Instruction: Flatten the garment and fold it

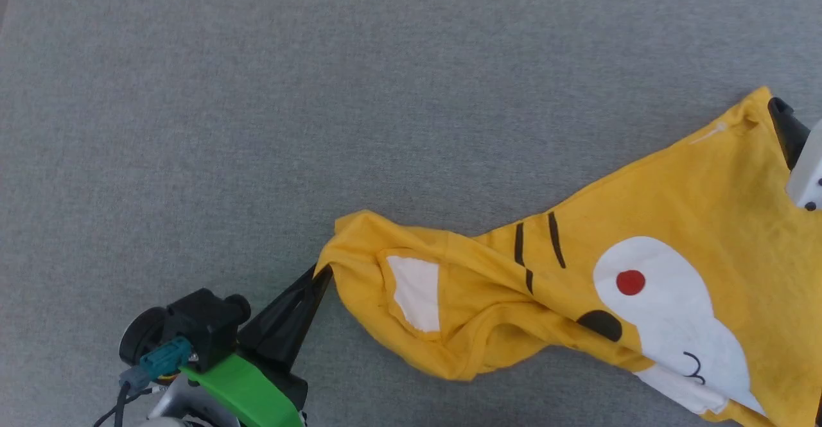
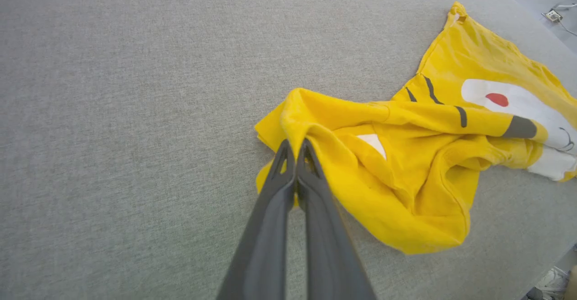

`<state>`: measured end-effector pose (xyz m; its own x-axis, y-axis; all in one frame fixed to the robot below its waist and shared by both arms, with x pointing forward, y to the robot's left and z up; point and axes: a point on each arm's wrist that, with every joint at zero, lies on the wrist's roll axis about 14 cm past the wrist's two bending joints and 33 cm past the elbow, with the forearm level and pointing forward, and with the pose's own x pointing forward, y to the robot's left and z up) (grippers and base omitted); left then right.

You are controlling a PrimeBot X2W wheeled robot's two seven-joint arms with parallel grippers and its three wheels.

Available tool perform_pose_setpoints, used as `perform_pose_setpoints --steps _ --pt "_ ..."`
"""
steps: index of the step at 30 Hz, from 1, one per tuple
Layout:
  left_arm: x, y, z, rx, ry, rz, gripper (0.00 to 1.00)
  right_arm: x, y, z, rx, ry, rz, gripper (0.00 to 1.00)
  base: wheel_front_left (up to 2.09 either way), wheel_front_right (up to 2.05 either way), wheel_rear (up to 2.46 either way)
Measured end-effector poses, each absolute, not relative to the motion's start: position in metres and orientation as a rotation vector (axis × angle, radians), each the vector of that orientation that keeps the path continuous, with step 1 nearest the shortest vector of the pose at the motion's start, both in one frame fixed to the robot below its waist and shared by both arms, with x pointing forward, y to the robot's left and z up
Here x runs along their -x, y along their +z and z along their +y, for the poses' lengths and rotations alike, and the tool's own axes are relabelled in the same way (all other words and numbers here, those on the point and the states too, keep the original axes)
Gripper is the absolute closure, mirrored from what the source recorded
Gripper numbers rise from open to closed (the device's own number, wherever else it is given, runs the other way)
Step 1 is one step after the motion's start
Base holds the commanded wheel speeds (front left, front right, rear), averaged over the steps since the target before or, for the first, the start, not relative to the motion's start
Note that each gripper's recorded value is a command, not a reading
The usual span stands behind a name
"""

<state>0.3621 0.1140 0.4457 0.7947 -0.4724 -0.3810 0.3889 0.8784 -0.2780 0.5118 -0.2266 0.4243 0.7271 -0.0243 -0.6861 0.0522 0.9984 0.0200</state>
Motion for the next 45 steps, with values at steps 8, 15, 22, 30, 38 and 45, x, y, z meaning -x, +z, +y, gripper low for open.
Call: perform_pose_setpoints --steps 8,15,22,30,38,45 --pt "-0.363 0.425 0.127 0.195 -0.415 0.517 1.0 -0.517 0.375 -0.211 -0.033 -0.002 0.879 0.0 0.0 0.0 0.0" --pt "-0.368 0.42 0.127 0.195 -0.417 0.522 1.0 -0.516 0.374 -0.207 -0.004 0.029 0.939 1.0 0.0 0.0 0.0" --pt "-0.387 0.439 0.136 0.141 -0.41 0.395 1.0 -0.526 0.4 -0.2 -0.027 0.042 0.786 1.0 0.0 0.0 0.0" --pt "-0.425 0.493 0.166 -0.028 -0.337 0.128 1.0 -0.537 0.47 -0.175 -0.141 0.09 0.446 1.0 0.0 0.0 0.0" --pt "-0.462 0.599 0.177 -0.212 -0.325 -0.178 1.0 -0.541 0.584 -0.163 -0.205 0.138 0.098 1.0 0.0 0.0 0.0" --pt "-0.478 0.711 0.171 -0.329 -0.322 -0.399 1.0 -0.531 0.687 -0.15 -0.211 0.193 -0.153 1.0 0.0 0.0 0.0"
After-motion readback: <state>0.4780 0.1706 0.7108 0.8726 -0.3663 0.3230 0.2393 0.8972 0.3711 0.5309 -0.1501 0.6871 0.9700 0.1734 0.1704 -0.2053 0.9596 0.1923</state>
